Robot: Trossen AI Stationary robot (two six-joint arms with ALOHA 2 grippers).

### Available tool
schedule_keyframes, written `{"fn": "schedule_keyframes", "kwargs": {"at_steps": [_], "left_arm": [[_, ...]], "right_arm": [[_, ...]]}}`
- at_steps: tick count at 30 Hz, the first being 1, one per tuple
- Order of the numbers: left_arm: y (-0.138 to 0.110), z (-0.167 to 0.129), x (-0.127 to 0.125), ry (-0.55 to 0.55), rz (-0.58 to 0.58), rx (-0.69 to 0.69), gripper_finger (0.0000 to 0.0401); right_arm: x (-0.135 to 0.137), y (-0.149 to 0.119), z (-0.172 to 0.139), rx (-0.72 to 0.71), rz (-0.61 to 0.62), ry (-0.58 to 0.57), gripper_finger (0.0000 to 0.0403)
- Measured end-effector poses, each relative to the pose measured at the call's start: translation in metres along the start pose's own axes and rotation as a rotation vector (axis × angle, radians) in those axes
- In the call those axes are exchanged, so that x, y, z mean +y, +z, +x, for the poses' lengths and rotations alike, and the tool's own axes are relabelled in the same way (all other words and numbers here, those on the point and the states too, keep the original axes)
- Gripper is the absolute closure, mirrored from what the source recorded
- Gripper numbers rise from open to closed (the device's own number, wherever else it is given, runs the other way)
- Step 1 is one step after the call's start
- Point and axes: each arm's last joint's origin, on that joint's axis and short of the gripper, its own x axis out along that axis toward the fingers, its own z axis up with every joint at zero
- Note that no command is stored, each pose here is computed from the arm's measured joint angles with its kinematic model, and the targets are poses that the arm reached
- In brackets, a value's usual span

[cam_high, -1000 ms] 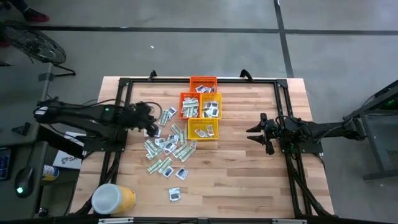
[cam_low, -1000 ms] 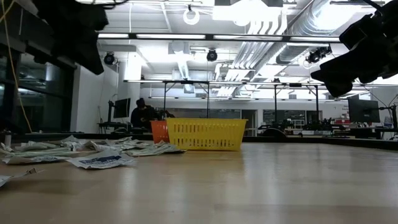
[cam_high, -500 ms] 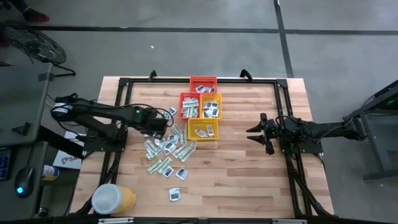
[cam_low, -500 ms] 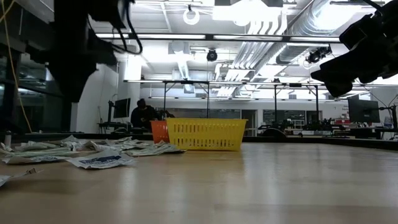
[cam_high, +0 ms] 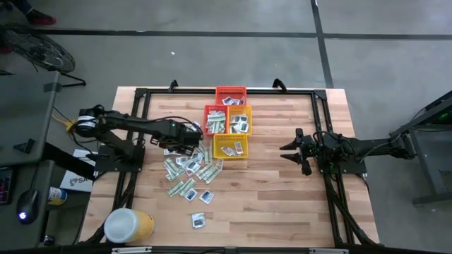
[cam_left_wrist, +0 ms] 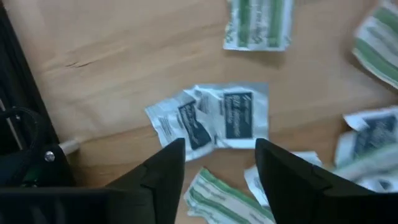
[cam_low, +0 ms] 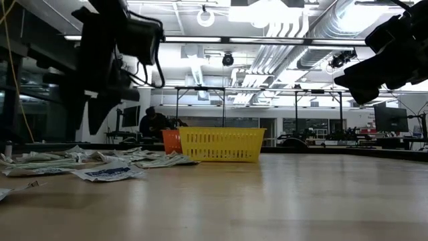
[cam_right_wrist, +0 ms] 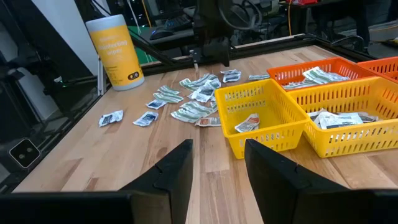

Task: Pick & Place First Aid Supplies
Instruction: Put the towelette pack into the top yellow bin

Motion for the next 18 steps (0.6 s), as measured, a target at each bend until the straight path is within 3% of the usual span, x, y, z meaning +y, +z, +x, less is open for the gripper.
{"fn": "schedule_keyframes", "kwargs": {"at_steps": [6,18], "left_arm": [[0.002,0.015,-0.006,0.054,-0.002,0.069,0.0197],[0.002,0.027,-0.008,0.148,0.032,0.07,0.0196]], "right_arm": [[0.0,0.0,0.0,0.0,0.0,0.0,0.0263],[0.0,0.0,0.0,-0.001,0.0,0.0,0.0263]]}}
